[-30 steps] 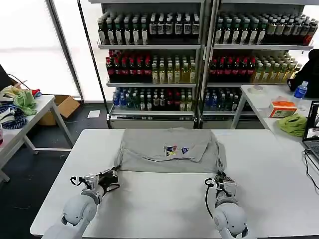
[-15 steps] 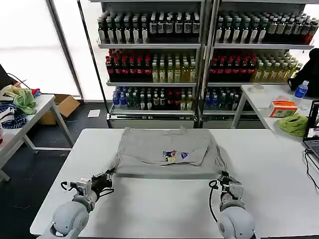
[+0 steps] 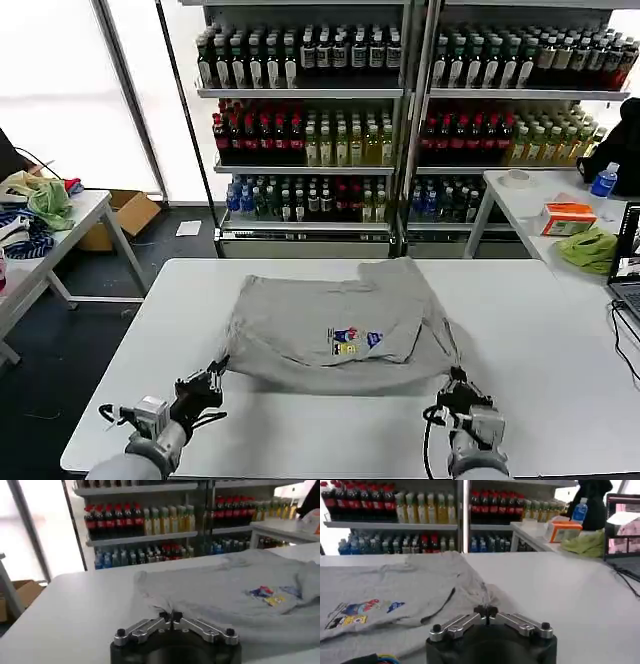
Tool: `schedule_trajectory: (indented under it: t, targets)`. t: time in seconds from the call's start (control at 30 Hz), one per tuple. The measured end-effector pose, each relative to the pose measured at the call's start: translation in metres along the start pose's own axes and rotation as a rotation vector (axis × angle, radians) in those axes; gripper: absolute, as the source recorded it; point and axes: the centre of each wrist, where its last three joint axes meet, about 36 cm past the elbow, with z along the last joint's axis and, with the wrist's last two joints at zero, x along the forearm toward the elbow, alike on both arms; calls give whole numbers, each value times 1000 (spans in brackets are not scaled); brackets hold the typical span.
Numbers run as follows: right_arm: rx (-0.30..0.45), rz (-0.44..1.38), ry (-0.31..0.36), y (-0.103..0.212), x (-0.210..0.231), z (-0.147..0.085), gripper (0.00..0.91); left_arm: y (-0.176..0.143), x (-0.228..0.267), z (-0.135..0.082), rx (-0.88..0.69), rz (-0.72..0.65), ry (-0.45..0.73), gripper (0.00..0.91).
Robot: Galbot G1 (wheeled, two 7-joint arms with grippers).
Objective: Fold and organize the clothes.
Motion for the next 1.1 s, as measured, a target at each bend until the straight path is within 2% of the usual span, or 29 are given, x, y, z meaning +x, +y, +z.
schedule_trajectory:
  t: [0.33, 0.93, 0.97, 1.0, 1.03, 1.07, 1.1]
  targets:
    - [45, 38, 51, -5, 22, 18, 0, -14, 36, 15, 6, -11, 41, 10]
    - [137, 67, 95, -11, 26, 41, 10, -20, 57, 33, 4, -47, 99, 10]
    - [140, 66, 96, -10, 25, 41, 111, -21, 58, 35, 5, -47, 103, 50]
    - [143, 63, 97, -10, 25, 41, 907, -22, 59, 36, 6, -47, 107, 242]
    - [145, 62, 97, -10, 25, 42, 907, -23, 60, 37, 8, -47, 109, 524]
    - [146, 60, 98, -10, 25, 42, 907, -24, 60, 38, 13, -45, 110, 897]
    - [149, 60, 99, -11, 25, 42, 907, -26, 61, 38, 16, -42, 109, 907]
